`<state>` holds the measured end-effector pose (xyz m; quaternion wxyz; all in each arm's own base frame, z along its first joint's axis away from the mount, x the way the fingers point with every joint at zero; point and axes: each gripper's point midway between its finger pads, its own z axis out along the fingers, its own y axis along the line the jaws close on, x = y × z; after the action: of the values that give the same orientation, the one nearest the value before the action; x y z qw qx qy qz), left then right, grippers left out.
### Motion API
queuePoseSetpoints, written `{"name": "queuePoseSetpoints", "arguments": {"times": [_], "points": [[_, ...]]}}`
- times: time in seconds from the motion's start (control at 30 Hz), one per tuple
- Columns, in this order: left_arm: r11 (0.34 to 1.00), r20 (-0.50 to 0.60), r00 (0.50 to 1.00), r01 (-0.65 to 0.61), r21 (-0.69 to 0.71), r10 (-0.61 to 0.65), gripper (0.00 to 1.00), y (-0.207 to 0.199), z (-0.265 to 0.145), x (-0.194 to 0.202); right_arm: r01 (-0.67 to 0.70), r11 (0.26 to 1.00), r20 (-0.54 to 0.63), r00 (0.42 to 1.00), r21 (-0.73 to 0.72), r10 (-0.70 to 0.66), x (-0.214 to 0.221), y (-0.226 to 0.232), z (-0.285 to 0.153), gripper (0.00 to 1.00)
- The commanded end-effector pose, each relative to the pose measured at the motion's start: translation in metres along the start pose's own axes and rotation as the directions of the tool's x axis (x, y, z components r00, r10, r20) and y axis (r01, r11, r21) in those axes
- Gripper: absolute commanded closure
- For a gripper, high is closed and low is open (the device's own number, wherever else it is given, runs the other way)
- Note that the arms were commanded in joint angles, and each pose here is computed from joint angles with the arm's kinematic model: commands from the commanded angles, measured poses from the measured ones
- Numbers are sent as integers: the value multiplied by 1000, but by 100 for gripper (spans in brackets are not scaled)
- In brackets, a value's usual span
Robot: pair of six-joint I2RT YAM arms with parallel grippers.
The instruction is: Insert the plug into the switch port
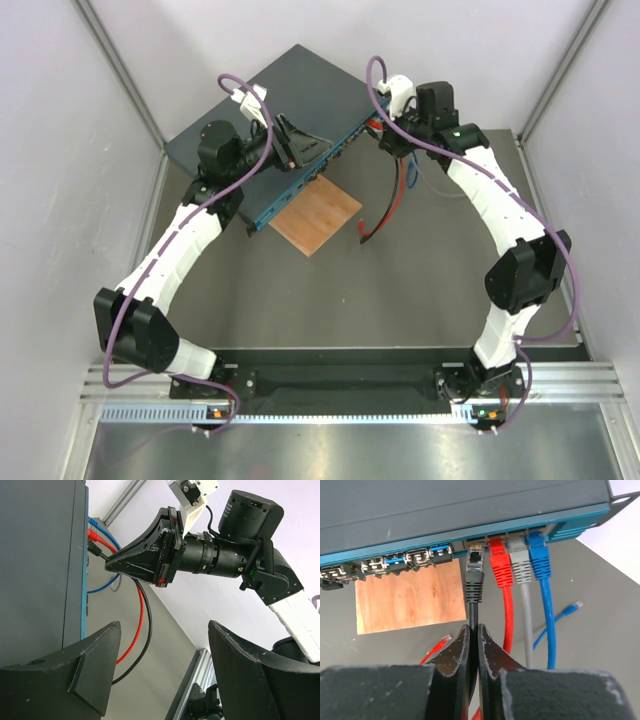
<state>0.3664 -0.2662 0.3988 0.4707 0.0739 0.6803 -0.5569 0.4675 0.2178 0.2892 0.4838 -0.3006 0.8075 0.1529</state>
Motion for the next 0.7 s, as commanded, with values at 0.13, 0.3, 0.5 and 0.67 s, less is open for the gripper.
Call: {"name": "queuePoseSetpoints", "arguments": {"times": [0.13,0.3,0.5,0.67], "points": [[999,26,999,-29,38,28,25,-9,-1,-6,58,997,111,992,59,-65,-41,-16,-4,100],[999,26,999,-32,37,31,25,-8,0,-6,64,997,95,993,38,-68,-40,-15,-3,100],[999,24,999,-29,35,28,24,-8,-1,-5,69,997,67,996,-35,-66,-38,-6,-3,100],[999,23,999,-24,36,24,24,-8,0,-5,73,995,23,997,-62,-71,-30,-1,-3,100]]}}
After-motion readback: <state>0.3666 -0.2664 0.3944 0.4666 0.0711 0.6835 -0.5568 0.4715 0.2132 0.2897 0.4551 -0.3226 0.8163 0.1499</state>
